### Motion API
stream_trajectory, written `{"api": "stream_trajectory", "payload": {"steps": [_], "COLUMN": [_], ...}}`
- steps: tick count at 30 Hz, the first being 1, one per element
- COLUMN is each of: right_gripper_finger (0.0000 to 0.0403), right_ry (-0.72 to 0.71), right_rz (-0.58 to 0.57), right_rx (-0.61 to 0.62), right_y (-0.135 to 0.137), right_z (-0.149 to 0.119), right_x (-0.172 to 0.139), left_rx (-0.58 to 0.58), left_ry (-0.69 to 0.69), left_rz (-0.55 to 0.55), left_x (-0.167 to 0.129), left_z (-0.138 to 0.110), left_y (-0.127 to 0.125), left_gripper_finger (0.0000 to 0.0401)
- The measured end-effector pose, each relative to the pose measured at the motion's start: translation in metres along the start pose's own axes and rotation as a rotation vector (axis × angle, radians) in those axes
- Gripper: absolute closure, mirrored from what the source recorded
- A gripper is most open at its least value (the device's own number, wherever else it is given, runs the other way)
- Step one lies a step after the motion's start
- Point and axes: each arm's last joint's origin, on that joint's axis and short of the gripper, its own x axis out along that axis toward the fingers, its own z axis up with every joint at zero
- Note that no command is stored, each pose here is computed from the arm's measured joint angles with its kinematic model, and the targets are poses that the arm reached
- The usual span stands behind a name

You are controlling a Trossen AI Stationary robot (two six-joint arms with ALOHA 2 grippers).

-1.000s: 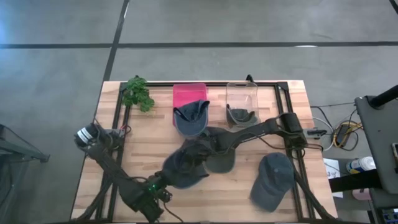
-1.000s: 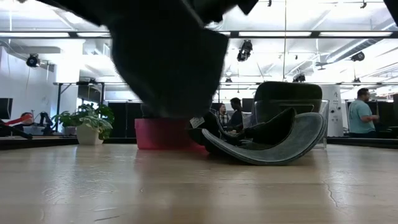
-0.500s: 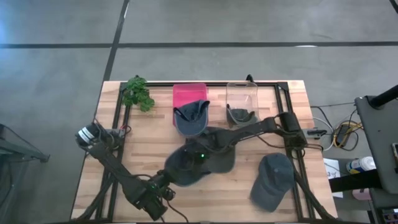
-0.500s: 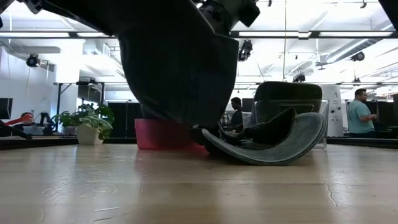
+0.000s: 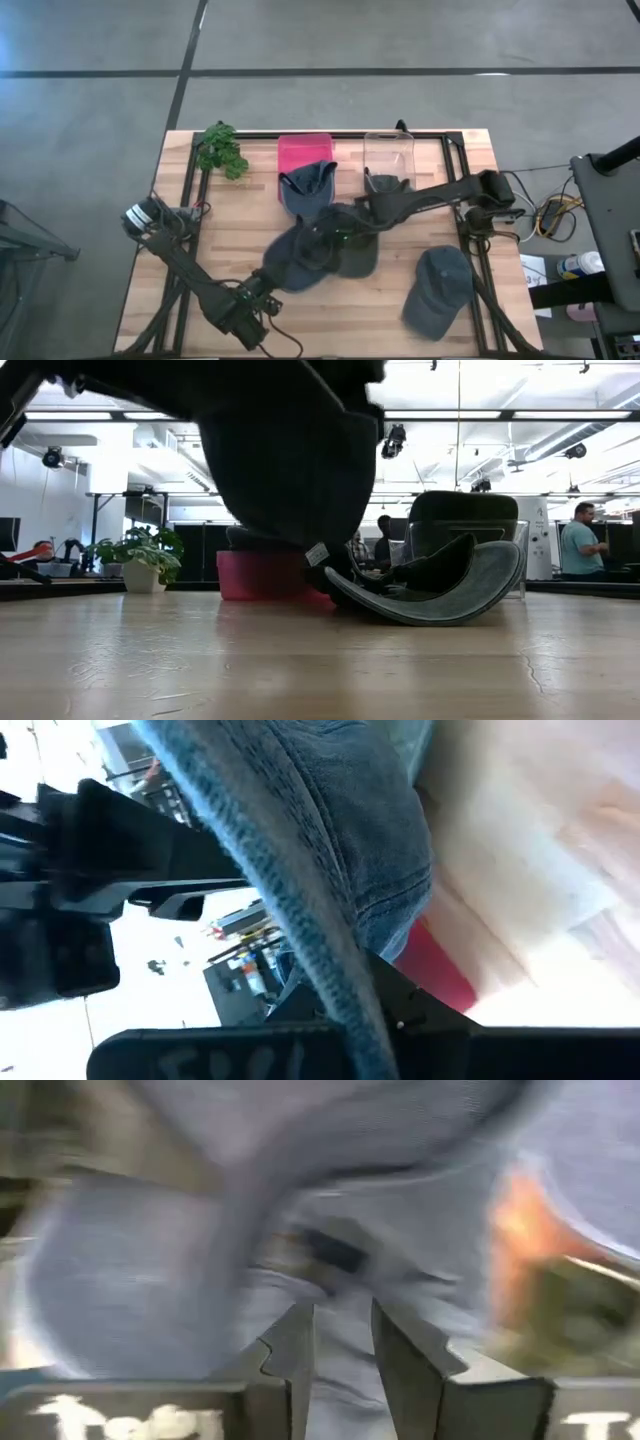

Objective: Pick & Place hat
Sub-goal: Put the top blue cap into the red bin

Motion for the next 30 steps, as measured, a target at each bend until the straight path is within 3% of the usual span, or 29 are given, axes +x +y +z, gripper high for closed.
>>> {"api": "stream_trajectory", "payload": {"steps": [3, 5, 12, 14, 19, 25, 30], "right_gripper_finger": [0.0304, 0.0307, 0.0324, 0.0327, 0.0321, 0.029, 0.0261], "right_ry": [0.046, 0.072, 0.031, 0.029, 0.004, -0.098, -0.143], "right_rz": [-0.141, -0.177, -0.006, -0.017, -0.179, -0.035, 0.062], "right_rx": [0.038, 0.053, 0.101, 0.099, 0.041, 0.019, 0.025], "right_y": [-0.017, -0.026, -0.029, -0.031, -0.043, -0.036, -0.026], "right_z": [-0.005, -0.01, -0.017, -0.017, -0.017, -0.001, 0.006], "right_x": [0.004, 0.011, 0.03, 0.032, 0.015, -0.014, -0.009], "left_rx": [0.001, 0.001, -0.001, -0.012, -0.038, -0.073, -0.096], "left_ry": [-0.002, -0.003, 0.013, 0.016, 0.01, 0.018, 0.027], "left_rz": [0.022, 0.036, 0.09, 0.111, 0.133, 0.172, 0.174], "left_x": [-0.002, -0.003, -0.003, -0.004, -0.008, -0.009, -0.003], "left_z": [0.001, 0.002, 0.004, 0.004, 0.006, 0.007, 0.008], "left_y": [0.005, 0.009, 0.019, 0.023, 0.03, 0.031, 0.035], "left_gripper_finger": [0.0394, 0.0394, 0.0394, 0.0394, 0.0394, 0.0394, 0.0394]}}
